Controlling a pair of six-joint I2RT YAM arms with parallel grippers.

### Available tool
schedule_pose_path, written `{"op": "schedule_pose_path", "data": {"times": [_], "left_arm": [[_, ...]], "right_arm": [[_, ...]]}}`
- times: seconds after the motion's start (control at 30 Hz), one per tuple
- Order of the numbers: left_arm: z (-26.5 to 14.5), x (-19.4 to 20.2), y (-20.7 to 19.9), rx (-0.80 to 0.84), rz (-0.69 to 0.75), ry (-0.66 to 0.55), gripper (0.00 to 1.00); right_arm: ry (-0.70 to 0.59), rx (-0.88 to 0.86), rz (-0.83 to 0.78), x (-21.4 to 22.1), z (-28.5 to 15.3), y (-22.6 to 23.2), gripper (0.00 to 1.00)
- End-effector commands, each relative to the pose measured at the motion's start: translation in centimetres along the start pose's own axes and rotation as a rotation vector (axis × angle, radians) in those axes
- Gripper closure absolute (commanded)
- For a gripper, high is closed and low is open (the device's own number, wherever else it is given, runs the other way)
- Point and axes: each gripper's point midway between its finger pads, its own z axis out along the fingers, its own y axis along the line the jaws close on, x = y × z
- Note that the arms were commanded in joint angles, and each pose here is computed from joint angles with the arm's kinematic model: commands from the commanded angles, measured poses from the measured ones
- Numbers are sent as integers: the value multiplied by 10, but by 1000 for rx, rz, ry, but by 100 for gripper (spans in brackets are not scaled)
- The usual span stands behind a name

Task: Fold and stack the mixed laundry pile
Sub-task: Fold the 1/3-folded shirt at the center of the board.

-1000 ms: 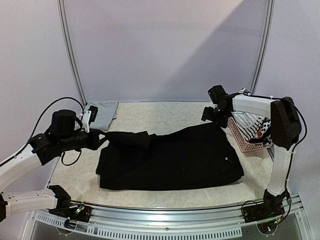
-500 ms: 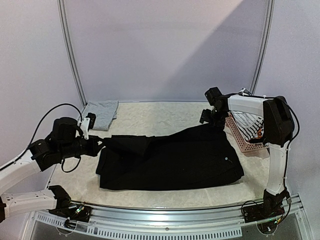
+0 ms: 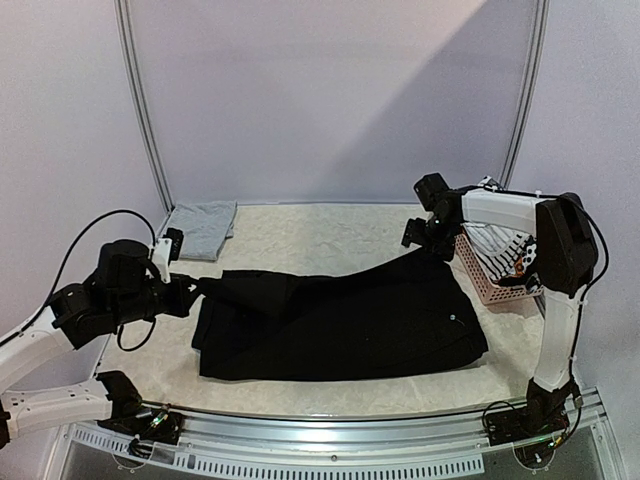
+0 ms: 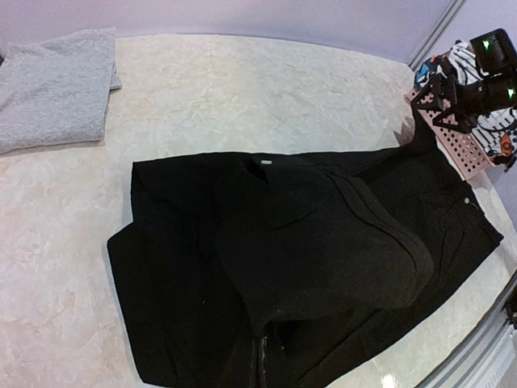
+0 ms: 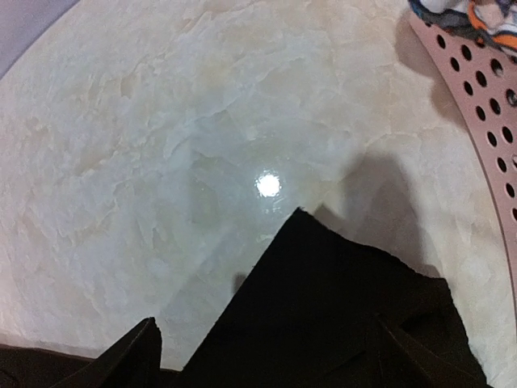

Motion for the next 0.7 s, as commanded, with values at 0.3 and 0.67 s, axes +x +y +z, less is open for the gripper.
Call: {"op": "schedule_pose_path", "data": {"times": [0.3,0.67], "left_arm": [[0,38,15,-65,2,52,100],[12,59,23,-89,-27,66,100]], "right_arm": [[15,-77,49,16,-26,-2,7],[11,78,-68,12,-4,-1,28]]}}
